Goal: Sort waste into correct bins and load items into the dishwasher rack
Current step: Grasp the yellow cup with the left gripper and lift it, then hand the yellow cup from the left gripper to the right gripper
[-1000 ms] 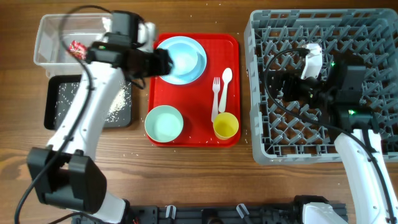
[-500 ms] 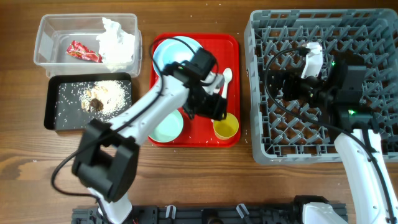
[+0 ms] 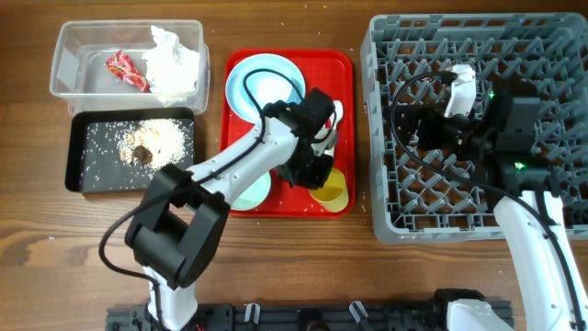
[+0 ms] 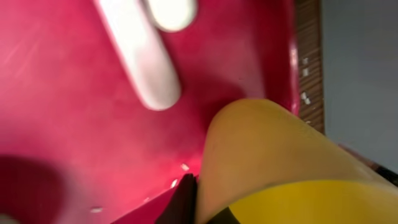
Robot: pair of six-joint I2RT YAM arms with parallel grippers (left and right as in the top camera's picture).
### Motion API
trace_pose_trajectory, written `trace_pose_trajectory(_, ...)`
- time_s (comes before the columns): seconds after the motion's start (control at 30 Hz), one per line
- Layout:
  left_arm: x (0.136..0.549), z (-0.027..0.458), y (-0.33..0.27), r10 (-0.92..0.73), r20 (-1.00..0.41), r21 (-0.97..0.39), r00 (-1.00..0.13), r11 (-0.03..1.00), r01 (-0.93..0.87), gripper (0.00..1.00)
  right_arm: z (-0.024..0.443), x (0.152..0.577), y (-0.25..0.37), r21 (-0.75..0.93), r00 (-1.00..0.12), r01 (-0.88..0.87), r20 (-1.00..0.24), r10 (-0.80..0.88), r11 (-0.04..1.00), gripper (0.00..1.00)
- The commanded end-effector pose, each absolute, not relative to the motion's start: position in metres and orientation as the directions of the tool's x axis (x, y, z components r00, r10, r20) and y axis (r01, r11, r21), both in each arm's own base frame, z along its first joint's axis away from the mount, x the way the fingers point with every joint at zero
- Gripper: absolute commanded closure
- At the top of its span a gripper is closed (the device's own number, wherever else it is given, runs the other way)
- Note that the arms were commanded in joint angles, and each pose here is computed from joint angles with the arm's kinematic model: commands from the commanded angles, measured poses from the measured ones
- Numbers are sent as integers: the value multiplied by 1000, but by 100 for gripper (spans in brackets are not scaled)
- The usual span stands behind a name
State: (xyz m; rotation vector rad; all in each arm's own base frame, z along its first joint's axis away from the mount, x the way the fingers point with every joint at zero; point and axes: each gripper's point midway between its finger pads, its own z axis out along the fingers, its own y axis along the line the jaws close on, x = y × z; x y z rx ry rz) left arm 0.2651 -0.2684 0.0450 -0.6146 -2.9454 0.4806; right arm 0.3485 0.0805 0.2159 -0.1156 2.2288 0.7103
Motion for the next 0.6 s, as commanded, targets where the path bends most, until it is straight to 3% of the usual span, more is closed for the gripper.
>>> trace_pose_trajectory(0.0,276,57,-252,324,46,-376,-945,882,284,96,225,345,91,499,-698,-346,-703,138,795,0)
trace_pose_trajectory(0.1,284,86,-256,313,1,-526,-950,808,266,96,229,342,98,551,-714,-355,-681,162,755,0)
trace_pose_trajectory(0.3,309,171,-264,256,-154,-854,-954,452,259,96,249,337,136,625,-701,-516,-701,130,586,0)
trace_pose_trajectory(0.57,328,244,-239,175,-248,-965,-953,44,260,96,265,325,175,628,-660,-686,-750,51,368,0)
